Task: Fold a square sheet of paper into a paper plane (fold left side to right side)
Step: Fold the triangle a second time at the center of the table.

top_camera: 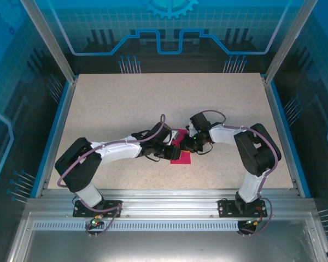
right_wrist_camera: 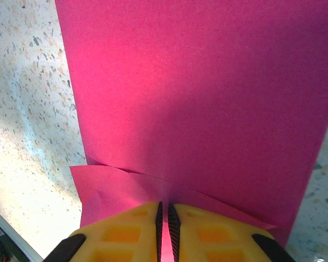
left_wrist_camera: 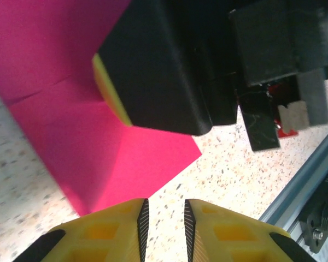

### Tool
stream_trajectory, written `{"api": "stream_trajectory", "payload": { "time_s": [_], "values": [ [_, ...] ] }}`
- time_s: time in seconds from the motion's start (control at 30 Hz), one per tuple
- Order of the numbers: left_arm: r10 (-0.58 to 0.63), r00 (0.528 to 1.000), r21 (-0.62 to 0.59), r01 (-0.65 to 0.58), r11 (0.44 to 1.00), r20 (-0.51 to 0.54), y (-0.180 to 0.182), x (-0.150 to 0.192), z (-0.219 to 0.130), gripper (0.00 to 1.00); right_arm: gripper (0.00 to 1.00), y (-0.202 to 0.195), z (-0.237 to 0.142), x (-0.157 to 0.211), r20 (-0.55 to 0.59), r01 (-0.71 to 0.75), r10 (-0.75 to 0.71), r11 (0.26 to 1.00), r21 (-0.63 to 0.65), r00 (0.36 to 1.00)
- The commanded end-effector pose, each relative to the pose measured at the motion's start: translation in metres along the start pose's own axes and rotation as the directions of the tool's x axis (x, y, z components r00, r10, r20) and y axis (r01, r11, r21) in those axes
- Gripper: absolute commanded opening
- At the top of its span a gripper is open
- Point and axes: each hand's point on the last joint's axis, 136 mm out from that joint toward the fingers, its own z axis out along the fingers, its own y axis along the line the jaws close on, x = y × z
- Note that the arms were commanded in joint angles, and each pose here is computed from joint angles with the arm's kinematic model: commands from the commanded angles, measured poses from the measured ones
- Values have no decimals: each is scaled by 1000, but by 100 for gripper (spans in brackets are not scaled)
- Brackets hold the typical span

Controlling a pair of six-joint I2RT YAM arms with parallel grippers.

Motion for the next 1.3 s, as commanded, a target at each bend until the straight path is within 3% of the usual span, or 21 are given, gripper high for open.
{"api": "stream_trajectory", "payload": {
  "time_s": [0.0, 0.6, 1.1, 1.27],
  "values": [
    [-25, 999, 92, 28, 995, -35, -14, 2, 12, 28, 16, -28, 11, 19, -53, -42, 47, 995, 86, 998],
    [-111, 985, -6, 111, 994, -131, 26, 40, 37, 27, 16, -27, 9, 18, -55, -34, 39, 995, 91, 998],
    [-215, 967, -88, 204, 975, -133, 59, 75, 20, 25, 16, -28, 8, 19, -55, -33, 38, 995, 95, 998],
    [-219, 971, -36, 216, 976, -94, 49, 61, 6, 24, 16, -28, 9, 20, -57, -32, 37, 996, 89, 998]
  ]
}}
